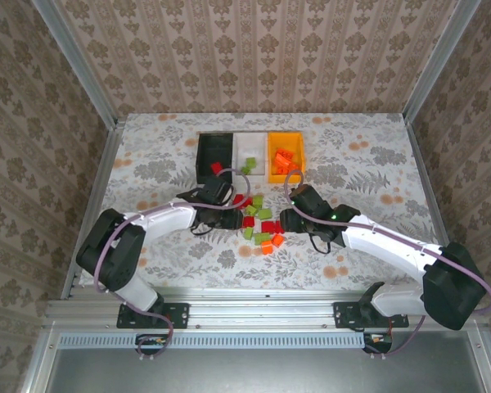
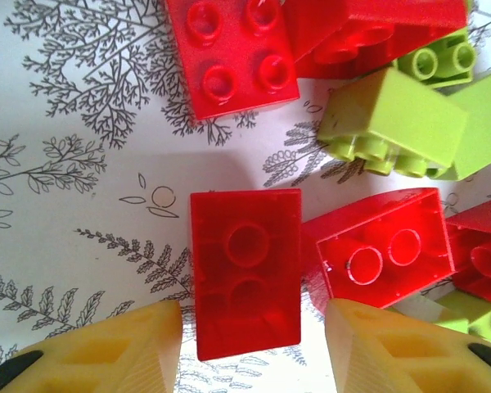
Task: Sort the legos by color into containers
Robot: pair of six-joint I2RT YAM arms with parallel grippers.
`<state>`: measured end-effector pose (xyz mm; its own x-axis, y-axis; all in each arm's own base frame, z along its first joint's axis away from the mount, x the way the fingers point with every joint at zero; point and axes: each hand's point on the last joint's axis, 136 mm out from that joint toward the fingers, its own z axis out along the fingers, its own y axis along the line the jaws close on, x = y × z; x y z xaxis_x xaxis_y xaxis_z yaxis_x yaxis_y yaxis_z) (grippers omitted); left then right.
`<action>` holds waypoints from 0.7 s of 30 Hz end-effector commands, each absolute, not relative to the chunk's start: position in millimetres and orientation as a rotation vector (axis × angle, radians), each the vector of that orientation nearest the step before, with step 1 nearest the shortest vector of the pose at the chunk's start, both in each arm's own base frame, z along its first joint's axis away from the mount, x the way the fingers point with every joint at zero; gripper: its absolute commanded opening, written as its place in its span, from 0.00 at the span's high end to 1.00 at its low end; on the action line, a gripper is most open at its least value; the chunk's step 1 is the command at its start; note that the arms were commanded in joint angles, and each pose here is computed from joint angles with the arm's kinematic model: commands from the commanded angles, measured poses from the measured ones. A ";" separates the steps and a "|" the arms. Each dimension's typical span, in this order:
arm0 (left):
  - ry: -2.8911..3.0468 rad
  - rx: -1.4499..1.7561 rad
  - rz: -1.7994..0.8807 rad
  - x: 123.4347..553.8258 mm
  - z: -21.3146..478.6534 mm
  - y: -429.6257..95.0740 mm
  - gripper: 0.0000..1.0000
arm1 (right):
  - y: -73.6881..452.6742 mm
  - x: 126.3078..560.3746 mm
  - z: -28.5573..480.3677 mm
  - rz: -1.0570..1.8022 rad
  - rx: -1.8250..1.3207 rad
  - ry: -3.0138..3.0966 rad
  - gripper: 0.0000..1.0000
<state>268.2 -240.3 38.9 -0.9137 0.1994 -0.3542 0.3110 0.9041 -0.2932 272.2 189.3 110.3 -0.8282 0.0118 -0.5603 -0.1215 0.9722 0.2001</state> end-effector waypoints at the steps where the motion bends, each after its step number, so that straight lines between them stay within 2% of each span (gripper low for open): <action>1: 2.784 0.407 -0.473 264.0 30.9 -234.2 0.52 | 191.2 276.5 117.9 0.297 -0.052 2.516 0.45; 21: 2.768 0.492 -0.372 295.5 23.3 -238.8 0.61 | 191.1 279.0 114.1 0.274 -0.058 2.519 0.44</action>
